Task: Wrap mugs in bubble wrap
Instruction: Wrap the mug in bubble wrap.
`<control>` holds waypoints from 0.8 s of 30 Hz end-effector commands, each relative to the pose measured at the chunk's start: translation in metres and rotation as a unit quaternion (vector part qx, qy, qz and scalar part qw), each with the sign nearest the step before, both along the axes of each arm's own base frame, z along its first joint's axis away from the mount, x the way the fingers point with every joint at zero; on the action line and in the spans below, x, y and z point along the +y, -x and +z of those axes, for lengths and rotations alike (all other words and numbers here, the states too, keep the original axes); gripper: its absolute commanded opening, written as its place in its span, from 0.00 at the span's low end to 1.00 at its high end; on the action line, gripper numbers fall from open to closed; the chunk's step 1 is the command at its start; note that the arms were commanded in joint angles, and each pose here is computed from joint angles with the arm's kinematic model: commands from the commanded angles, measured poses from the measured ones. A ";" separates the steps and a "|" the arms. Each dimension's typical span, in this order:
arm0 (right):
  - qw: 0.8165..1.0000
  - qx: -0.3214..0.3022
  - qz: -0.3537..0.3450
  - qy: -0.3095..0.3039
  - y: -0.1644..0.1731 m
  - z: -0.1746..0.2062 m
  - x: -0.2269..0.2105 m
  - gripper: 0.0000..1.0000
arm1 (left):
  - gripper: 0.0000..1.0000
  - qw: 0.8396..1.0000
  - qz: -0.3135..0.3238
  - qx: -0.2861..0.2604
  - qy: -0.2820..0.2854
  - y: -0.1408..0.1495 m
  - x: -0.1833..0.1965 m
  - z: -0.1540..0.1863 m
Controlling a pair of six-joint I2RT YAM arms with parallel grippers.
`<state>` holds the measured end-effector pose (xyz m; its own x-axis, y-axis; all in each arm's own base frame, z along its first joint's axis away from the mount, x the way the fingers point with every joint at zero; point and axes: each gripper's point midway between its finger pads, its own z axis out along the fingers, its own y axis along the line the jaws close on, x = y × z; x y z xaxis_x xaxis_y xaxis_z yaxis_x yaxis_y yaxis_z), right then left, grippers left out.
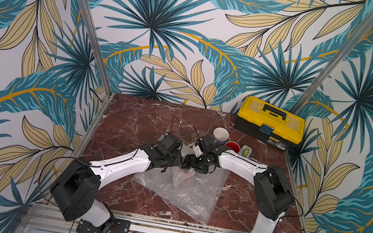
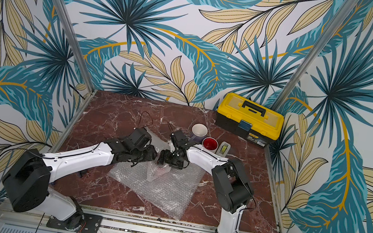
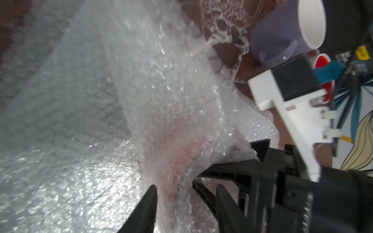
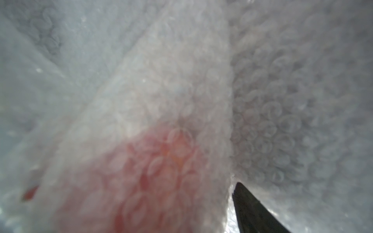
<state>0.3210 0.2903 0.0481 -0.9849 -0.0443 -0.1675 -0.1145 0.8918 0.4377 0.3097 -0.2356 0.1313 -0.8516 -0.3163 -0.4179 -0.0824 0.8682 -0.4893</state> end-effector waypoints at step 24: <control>0.996 0.026 0.021 0.082 0.008 -0.023 -0.020 0.77 | 0.65 0.997 0.046 0.003 0.055 -0.122 0.061 -0.006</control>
